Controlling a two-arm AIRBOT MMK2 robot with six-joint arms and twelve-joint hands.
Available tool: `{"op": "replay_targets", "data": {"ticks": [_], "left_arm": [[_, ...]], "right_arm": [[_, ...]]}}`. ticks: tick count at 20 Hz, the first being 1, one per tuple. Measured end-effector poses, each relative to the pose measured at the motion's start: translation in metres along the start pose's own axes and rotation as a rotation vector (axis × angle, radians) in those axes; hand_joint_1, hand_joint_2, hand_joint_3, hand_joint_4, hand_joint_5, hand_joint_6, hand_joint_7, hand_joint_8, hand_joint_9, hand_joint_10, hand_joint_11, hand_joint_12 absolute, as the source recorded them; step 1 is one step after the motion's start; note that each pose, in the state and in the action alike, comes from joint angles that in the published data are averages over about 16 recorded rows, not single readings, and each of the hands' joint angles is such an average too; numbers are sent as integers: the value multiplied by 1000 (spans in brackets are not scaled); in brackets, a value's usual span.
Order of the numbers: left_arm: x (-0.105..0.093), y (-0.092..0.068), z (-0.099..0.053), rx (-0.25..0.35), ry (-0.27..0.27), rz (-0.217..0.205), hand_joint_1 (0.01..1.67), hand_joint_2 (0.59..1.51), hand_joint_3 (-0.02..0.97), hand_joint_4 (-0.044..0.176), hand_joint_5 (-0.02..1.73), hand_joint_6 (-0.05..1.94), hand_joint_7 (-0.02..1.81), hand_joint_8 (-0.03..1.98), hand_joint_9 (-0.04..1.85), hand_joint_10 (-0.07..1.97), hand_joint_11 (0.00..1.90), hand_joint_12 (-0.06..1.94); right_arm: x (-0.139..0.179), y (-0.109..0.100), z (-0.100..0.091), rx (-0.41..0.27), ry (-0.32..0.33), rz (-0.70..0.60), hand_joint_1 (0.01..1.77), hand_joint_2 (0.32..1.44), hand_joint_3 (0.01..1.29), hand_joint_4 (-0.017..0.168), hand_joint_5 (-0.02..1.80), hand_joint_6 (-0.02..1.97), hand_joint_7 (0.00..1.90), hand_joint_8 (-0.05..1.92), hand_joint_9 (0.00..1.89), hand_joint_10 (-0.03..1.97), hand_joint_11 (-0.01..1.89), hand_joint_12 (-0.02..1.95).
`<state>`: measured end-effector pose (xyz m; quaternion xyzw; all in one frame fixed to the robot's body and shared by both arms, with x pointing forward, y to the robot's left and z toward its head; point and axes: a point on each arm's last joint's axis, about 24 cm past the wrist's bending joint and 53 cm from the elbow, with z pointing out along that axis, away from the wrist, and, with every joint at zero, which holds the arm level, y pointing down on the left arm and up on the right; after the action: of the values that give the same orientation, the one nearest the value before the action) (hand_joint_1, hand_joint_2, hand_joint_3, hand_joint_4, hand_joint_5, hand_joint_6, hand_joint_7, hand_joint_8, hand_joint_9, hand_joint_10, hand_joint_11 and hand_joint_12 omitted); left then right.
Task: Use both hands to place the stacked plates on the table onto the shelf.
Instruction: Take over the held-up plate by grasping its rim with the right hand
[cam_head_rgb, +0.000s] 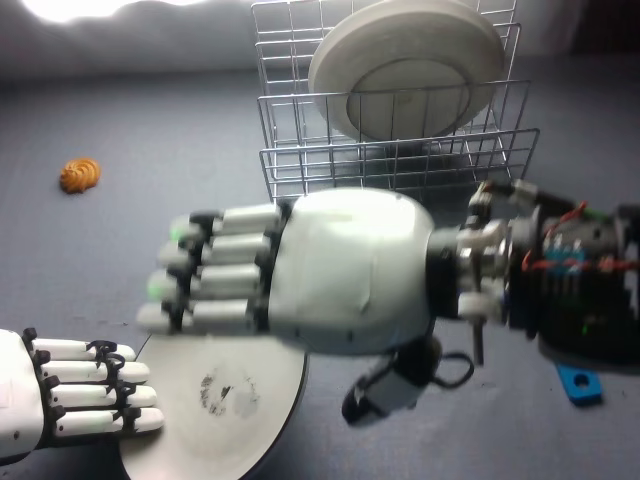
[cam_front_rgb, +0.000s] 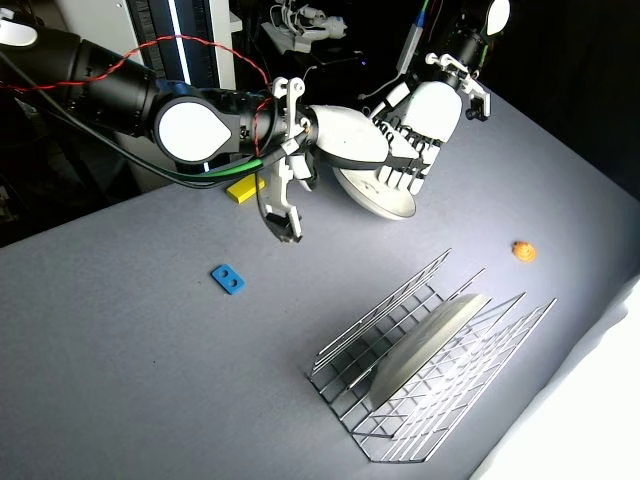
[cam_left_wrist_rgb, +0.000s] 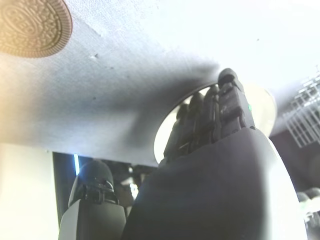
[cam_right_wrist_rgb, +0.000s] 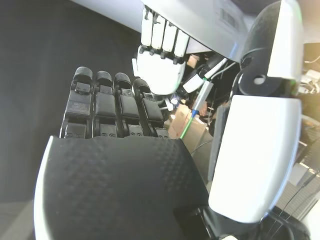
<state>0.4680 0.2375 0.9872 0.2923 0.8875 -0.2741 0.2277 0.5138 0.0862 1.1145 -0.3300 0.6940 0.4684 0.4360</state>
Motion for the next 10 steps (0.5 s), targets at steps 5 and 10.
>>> {"op": "replay_targets", "data": {"ticks": [5, 10], "left_arm": [[1, 1, -1, -13, 2, -12, 16, 1121, 5, -5, -8, -15, -12, -12, -26, -43, 20, 6], [2, 1, -1, -17, 2, -18, 16, 1122, 5, -4, -8, -14, -13, -12, -26, -44, 23, 8]], "right_arm": [[22, 4, 13, -9, 35, -1, 1082, 752, 18, 4, 25, 14, 30, 6, 25, -4, 13, 78], [39, 1, 23, -4, 60, -1, 1125, 814, 18, 4, 81, 14, 87, 6, 86, 5, 16, 336]]}}
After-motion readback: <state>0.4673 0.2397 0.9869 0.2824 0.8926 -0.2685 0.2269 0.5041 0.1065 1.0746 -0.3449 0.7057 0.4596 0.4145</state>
